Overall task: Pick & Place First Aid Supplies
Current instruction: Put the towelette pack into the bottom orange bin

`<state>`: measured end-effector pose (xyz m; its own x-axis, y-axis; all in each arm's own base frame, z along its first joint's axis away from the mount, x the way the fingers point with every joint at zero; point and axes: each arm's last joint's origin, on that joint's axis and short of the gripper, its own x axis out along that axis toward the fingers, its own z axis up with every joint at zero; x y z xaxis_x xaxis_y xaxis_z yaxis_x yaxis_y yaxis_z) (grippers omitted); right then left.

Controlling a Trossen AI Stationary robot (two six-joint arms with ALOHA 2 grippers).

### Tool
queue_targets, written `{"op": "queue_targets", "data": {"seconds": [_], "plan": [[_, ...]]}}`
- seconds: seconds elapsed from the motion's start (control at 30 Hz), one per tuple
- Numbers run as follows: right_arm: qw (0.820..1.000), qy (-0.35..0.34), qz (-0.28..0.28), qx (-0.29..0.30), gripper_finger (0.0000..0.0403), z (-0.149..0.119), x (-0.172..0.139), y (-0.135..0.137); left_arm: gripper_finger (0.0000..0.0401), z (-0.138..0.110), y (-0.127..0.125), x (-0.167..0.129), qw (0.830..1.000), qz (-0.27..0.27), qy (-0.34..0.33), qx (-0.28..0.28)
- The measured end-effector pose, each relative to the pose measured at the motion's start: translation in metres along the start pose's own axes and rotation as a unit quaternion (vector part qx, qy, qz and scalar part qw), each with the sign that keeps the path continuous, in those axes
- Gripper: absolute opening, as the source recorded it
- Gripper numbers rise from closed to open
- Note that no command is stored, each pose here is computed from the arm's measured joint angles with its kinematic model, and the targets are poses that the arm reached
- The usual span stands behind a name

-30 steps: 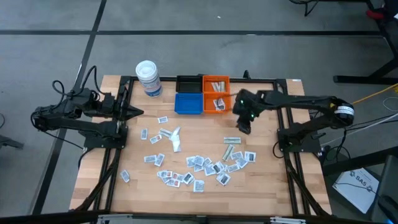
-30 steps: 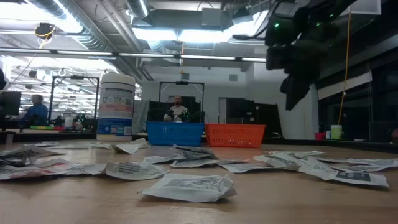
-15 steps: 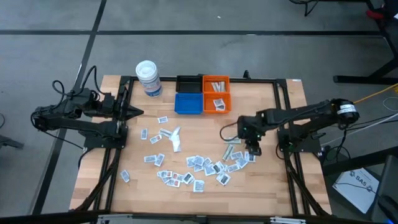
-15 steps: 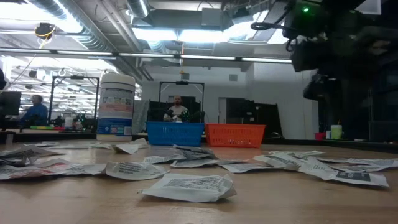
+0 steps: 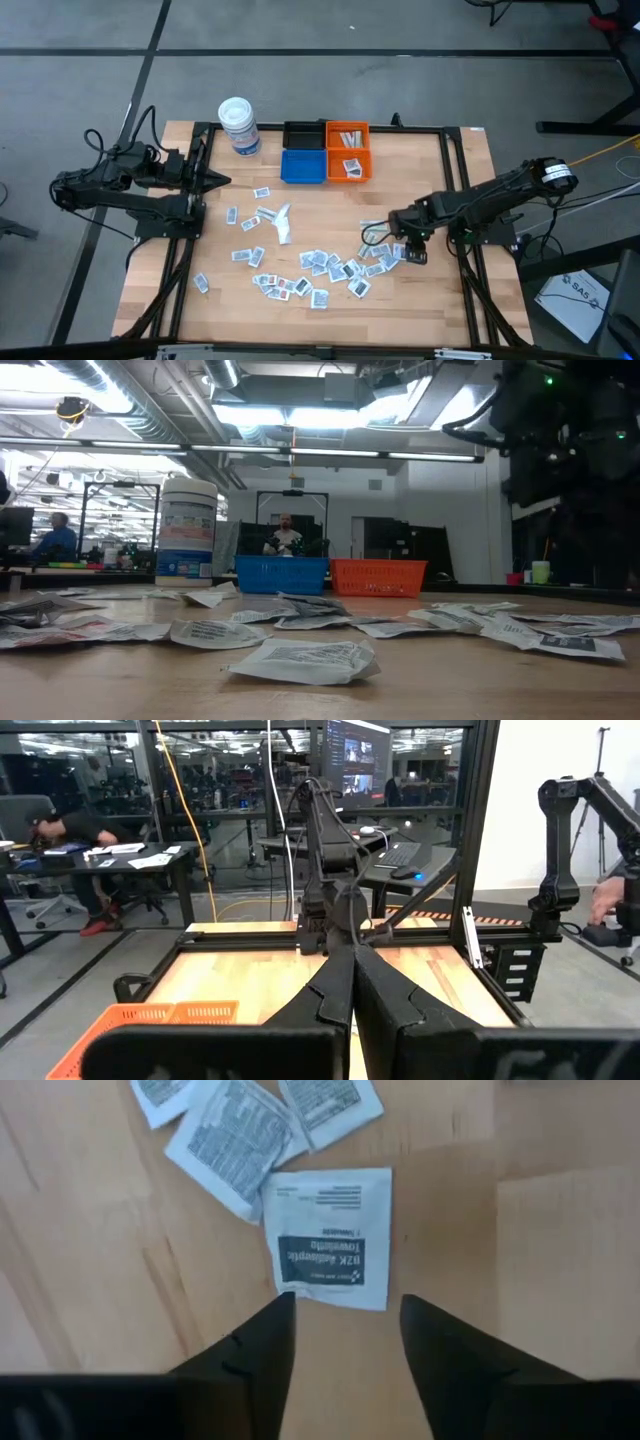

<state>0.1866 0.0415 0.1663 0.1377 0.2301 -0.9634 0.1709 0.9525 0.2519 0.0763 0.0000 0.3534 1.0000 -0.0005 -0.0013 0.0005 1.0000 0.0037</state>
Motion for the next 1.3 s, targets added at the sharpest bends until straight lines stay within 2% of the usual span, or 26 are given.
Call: {"op": "queue_targets", "data": {"seconds": [0.2,0.4,0.53,0.97,1.3], "plan": [[1.000,-0.006,0.004,0.006,0.0246,-0.001,0.005,0.001,0.0004,0.000,0.000,0.000,1.000,0.000,0.000,0.000],[1.000,0.000,-0.017,-0.016,0.0258,-0.003,0.012,0.005,0.0004,0.000,0.000,0.000,1.000,0.000,0.000,0.000],[0.999,0.002,-0.038,-0.021,0.0251,-0.001,0.019,0.006,0.0004,0.000,0.000,0.000,1.000,0.000,0.000,0.000],[0.998,0.026,-0.055,-0.018,0.0213,0.002,0.035,0.009,0.0004,0.000,0.000,0.000,1.000,0.000,0.000,0.000],[0.998,0.022,-0.065,0.003,0.0155,0.002,0.036,0.008,0.0004,0.000,0.000,0.000,1.000,0.000,0.000,0.000]]}}
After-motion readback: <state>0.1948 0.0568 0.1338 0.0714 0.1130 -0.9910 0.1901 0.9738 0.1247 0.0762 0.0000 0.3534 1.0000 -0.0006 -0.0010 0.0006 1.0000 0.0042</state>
